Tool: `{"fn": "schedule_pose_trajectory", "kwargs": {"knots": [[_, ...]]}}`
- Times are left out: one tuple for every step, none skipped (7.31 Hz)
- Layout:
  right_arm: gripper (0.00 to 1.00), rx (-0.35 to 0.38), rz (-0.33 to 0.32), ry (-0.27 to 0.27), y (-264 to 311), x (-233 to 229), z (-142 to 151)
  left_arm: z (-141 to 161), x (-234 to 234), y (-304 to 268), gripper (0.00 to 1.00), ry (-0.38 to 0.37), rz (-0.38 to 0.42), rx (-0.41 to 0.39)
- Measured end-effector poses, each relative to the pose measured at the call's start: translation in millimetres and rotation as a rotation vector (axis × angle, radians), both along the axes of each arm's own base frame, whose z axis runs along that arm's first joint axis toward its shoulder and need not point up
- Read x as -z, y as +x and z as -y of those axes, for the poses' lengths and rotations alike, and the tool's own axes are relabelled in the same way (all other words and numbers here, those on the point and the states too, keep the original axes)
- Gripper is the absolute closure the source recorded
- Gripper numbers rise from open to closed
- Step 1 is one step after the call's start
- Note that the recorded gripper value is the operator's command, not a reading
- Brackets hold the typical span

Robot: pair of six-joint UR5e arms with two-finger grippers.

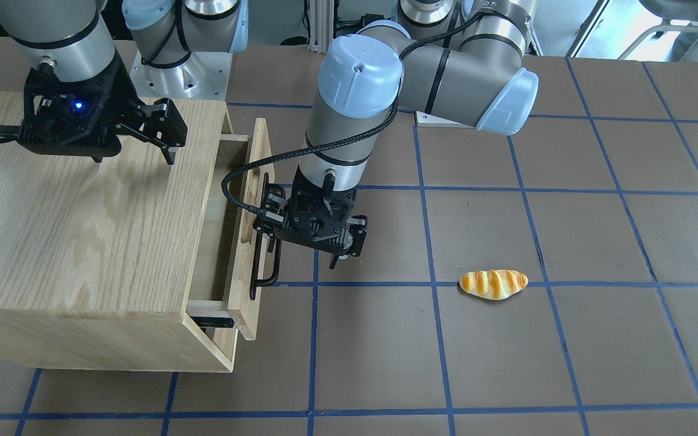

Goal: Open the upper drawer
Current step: 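Pull the handle with the left gripper away from the cabinet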

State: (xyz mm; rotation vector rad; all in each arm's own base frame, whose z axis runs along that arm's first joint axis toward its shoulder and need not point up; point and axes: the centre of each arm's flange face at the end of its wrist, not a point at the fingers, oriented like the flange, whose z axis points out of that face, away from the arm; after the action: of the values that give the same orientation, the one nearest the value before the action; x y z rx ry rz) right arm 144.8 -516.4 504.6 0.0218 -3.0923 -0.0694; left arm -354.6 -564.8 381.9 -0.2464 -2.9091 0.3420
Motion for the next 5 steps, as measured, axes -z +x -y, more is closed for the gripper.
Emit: {"fn": "schedule_pose_trajectory", "kwargs": {"knots": [[0.00, 0.001, 0.000, 0.000, 0, 0, 0, 2, 0, 5, 0.00, 0.001, 0.005, 0.002], [0.00, 0.001, 0.000, 0.000, 0, 0, 0, 4, -1, 9, 0.00, 0.001, 0.007, 0.001], [0.00, 0.000, 0.000, 0.000, 0, 0, 0, 6, -2, 14, 0.00, 0.007, 0.010, -0.005], [0.00, 0.000, 0.000, 0.000, 0, 0, 0, 7, -4, 21, 0.00, 0.014, 0.013, -0.013], [0.00, 0.000, 0.000, 0.000, 0, 0, 0, 7, -6, 24, 0.00, 0.019, 0.015, -0.016]]}}
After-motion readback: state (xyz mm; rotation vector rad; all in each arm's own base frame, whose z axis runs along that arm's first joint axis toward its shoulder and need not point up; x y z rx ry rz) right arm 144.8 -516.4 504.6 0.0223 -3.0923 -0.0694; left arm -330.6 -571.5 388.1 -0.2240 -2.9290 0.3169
